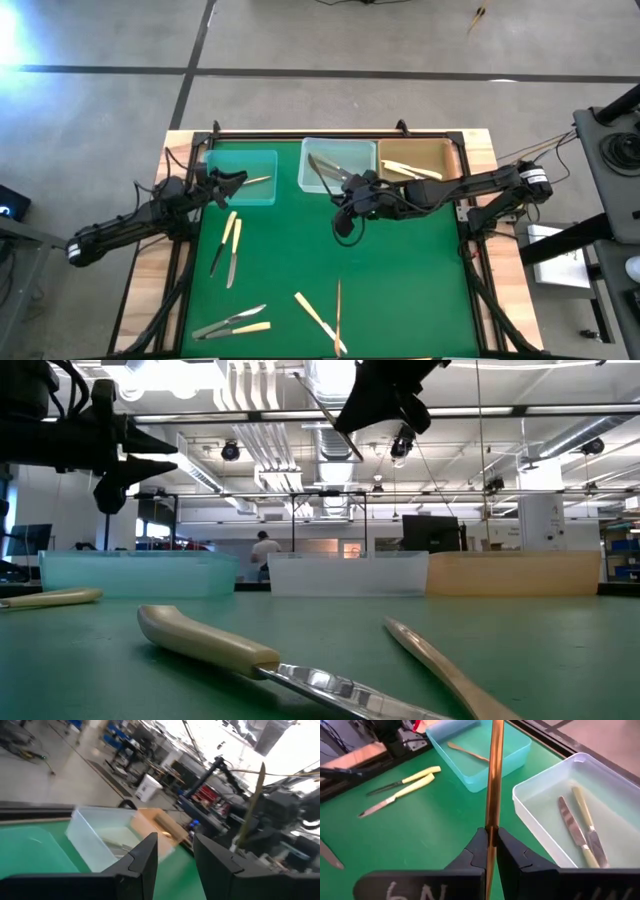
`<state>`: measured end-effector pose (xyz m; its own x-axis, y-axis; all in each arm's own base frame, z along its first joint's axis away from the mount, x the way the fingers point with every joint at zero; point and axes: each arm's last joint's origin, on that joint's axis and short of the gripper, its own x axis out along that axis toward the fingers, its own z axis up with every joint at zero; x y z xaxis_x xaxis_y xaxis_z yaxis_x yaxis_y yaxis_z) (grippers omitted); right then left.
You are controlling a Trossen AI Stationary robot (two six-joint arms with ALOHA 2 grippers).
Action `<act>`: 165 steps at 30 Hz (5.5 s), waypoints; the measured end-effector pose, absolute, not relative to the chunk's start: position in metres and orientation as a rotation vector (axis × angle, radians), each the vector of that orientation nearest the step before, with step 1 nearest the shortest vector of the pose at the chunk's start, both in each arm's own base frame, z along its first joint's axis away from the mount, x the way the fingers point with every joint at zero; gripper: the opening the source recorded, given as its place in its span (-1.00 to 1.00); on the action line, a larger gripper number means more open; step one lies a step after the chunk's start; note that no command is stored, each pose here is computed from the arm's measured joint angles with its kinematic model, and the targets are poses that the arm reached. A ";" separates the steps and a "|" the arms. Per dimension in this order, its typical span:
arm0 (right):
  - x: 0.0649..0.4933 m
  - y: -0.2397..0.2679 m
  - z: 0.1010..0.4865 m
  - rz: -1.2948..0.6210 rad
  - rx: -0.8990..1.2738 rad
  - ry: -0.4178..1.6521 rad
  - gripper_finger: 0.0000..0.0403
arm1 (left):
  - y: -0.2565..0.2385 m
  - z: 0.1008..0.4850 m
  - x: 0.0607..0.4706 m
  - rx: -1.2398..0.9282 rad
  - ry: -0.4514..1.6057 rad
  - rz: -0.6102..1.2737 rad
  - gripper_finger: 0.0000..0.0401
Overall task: Sort silverware by color (type)
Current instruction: Put the gold knife into the blue bin
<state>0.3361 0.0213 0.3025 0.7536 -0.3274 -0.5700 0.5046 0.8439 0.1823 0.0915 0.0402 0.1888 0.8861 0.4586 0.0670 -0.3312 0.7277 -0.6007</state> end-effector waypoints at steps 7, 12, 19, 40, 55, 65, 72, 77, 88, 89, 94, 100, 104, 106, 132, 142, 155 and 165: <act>0.336 0.021 0.303 -0.502 0.436 0.523 -0.95 | 0.039 0.189 0.092 -0.716 -0.221 0.371 -0.46; 0.350 0.022 0.303 -0.459 0.474 0.435 -0.95 | 0.039 0.191 0.095 -0.866 -0.247 0.327 -0.46; 0.381 0.027 0.297 -0.311 0.499 0.303 -0.94 | 0.032 0.221 0.102 -0.738 -0.421 -0.023 -0.46; 0.404 0.023 0.309 -0.312 0.503 0.262 -0.94 | 0.046 0.243 0.161 -0.806 -0.278 -0.104 -0.36; 0.401 0.024 0.311 -0.312 0.502 0.265 -0.94 | 0.052 0.282 0.213 -0.663 0.004 -0.379 -0.12; 0.395 0.025 0.316 -0.295 0.504 0.289 -0.94 | 0.054 0.277 0.211 -0.669 0.022 -0.282 -0.12; 0.398 0.026 0.315 -0.284 0.512 0.280 -0.94 | 0.060 0.276 0.223 -0.663 0.012 -0.195 -0.12; 0.399 0.026 0.313 -0.286 0.512 0.276 -0.94 | 0.060 0.281 0.241 -0.662 0.036 -0.229 -0.13; 0.398 0.027 0.317 -0.275 0.517 0.261 -0.93 | 0.064 0.306 0.270 -0.685 0.195 -0.344 -0.94; 0.397 0.028 0.317 -0.275 0.516 0.263 -0.93 | 0.064 0.308 0.269 -0.665 0.221 -0.330 -0.95; 0.392 0.026 0.321 -0.297 0.502 0.274 -0.95 | 0.061 0.319 0.260 -0.590 0.352 -0.244 -1.00; 0.389 0.025 0.326 -0.297 0.518 0.259 -0.95 | 0.065 0.334 0.243 -0.508 0.374 -0.142 -1.00; 0.387 0.025 0.324 -0.309 0.541 0.290 -0.94 | 0.082 0.334 0.216 -0.467 0.470 0.062 -1.00; 0.386 0.025 0.320 -0.322 0.540 0.329 -0.94 | 0.090 0.329 0.199 -0.433 0.558 0.189 -1.00; 0.337 0.044 0.265 -0.465 0.716 1.058 -0.94 | 0.139 0.257 0.145 -0.393 1.057 0.402 -0.55; 0.346 0.096 0.222 -0.470 0.726 1.195 -0.94 | 0.086 0.273 0.174 -0.678 0.891 -0.013 -0.51; 0.313 0.178 0.215 -0.075 0.405 1.359 -0.94 | -0.010 0.287 0.203 -0.717 0.911 0.050 -0.51; 0.290 0.230 0.205 0.103 0.318 1.387 -0.94 | -0.055 0.304 0.219 -0.761 0.671 -0.023 -0.51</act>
<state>0.2897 0.2301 0.2049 0.1859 0.2568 -0.9484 0.1144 0.9530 0.2804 0.2188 -0.0552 0.3043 0.7930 -0.2537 -0.5538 -0.2149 0.7341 -0.6441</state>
